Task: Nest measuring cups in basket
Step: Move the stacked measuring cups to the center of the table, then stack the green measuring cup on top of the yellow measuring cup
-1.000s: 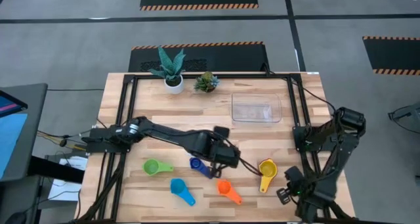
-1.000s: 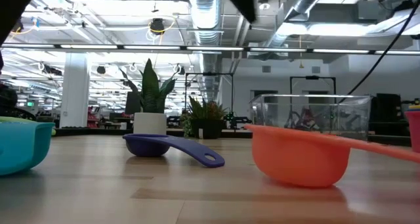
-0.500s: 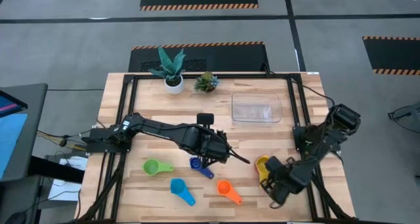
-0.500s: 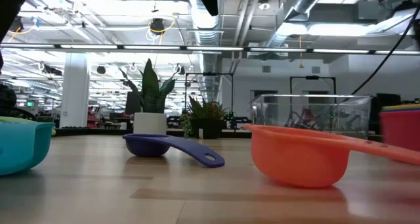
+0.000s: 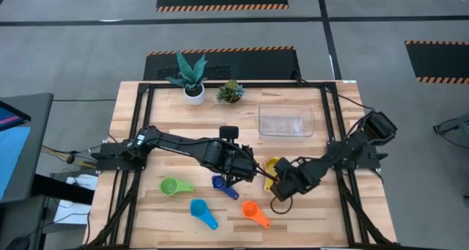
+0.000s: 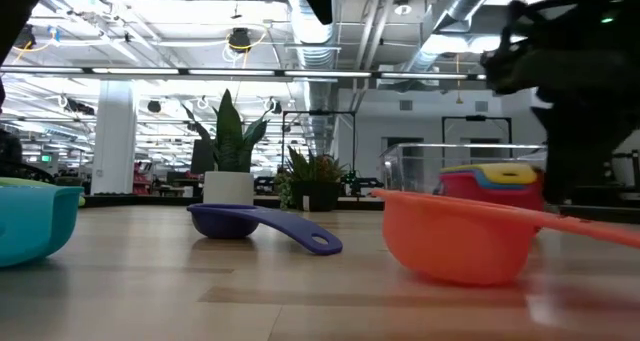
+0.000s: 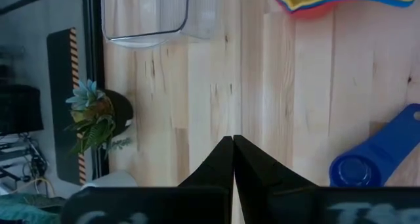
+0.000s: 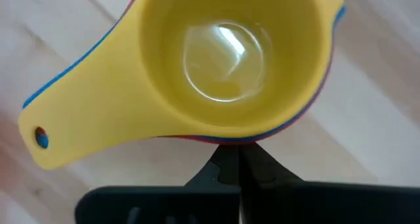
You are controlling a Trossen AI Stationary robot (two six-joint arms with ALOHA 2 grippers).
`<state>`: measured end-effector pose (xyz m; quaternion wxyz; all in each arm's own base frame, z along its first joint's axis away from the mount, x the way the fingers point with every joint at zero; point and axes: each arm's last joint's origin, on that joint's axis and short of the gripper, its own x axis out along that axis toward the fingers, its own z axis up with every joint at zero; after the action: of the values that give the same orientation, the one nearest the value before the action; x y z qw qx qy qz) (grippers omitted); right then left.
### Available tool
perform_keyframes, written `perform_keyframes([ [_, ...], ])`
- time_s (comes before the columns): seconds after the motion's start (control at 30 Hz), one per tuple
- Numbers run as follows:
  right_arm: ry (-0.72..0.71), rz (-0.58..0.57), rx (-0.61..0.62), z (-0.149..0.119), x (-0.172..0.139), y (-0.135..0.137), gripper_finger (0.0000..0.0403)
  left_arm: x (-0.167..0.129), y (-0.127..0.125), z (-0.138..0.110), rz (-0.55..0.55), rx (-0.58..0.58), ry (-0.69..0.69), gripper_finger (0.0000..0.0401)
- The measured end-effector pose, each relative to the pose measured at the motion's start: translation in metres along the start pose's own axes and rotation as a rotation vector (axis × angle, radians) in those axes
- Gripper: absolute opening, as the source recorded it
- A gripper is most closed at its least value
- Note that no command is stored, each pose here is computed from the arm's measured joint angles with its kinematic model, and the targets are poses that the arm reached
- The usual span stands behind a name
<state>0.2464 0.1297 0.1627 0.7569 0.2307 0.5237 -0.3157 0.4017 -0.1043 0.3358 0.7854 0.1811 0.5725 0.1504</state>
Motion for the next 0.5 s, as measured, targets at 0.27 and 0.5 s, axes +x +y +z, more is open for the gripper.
perform_keyframes([
  [0.27, -0.087, 0.011, 0.06, 0.003, -0.008, -0.001, 0.0008, 0.0, 0.0, 0.0, 0.0, -0.012, 0.0, 0.0],
  [0.5, -0.21, 0.084, 0.147, 0.003, -0.038, -0.01, 0.0007, 0.0, 0.0, 0.0, -0.001, -0.012, 0.0, 0.0],
])
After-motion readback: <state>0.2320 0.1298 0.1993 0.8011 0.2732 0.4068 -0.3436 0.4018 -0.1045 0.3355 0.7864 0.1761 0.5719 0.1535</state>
